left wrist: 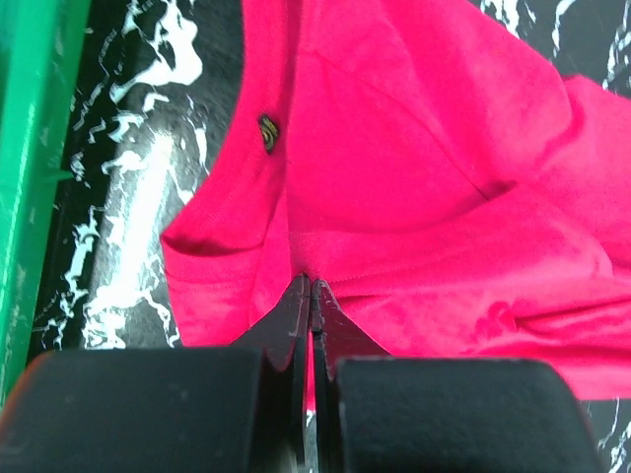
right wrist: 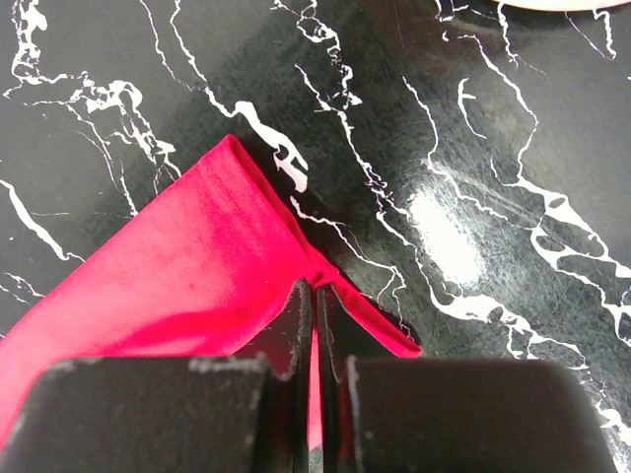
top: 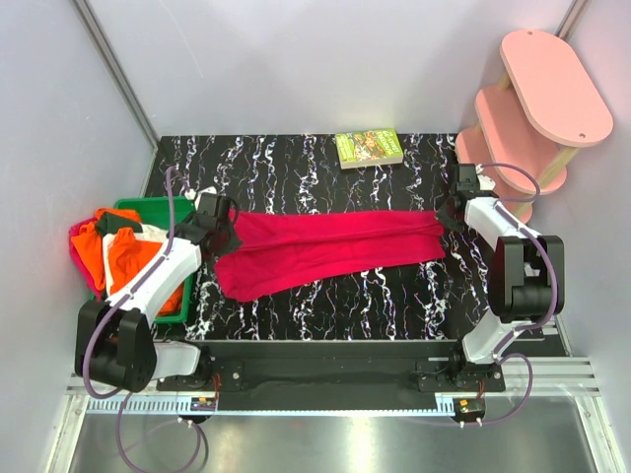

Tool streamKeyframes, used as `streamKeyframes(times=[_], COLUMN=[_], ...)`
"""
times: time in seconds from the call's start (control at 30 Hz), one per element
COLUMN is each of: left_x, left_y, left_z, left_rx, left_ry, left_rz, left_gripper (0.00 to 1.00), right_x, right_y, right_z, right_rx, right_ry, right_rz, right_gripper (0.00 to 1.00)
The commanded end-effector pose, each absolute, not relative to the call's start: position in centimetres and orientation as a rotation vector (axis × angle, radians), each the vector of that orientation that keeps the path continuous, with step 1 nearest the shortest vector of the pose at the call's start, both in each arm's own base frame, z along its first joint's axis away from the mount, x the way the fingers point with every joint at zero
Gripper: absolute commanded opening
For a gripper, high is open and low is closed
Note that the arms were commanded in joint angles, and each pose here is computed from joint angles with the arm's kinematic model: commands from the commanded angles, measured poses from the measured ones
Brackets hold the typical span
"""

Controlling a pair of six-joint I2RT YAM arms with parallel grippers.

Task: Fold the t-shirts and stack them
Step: Fold the other side of the tshirt into a rectangle

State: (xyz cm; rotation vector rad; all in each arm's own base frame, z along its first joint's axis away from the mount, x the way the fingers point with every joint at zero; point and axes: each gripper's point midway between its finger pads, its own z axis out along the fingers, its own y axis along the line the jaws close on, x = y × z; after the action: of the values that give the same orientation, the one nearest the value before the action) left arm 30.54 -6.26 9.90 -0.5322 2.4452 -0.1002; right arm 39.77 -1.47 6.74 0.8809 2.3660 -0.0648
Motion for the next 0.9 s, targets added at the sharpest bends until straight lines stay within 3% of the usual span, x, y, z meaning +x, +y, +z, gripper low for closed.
streamKeyframes(times=[0.0,0.6,0.63,0.73,0.77,0.87], left_x=[29.7,25.8,25.6,25.5,25.3,24.9], left_y=[-6.6,-7.0,-7.0,-7.1,-7.1,-7.2], left_z=[10.4,8.3,8.3,8.1,8.0,7.8], left_rx=[-0.522,-0.535,-0.533,-0.527,-0.525,-0.515], left_ry=[2.425,2.504,2.510,2.522,2.527,2.540], left_rz=[-0.097,-0.089,-0.086,-0.081,-0.081,-0.080], left_gripper=[0.00,0.00,0.00,0.00,0.00,0.00], right_x=[39.5,37.1,37.0,37.0,37.3,38.1], right_y=[-2.8,-2.8,-2.6,-2.8,-2.8,-3.0], right_z=[8.1,7.0,6.9,7.3,7.8,9.6], right_rx=[0.911,0.971,0.972,0.967,0.961,0.953], right_ry=[2.310,2.368,2.374,2.367,2.356,2.309], right_rz=[-0.122,-0.168,-0.170,-0.187,-0.188,-0.179], right_gripper=[0.00,0.00,0.12,0.32,0.47,0.67])
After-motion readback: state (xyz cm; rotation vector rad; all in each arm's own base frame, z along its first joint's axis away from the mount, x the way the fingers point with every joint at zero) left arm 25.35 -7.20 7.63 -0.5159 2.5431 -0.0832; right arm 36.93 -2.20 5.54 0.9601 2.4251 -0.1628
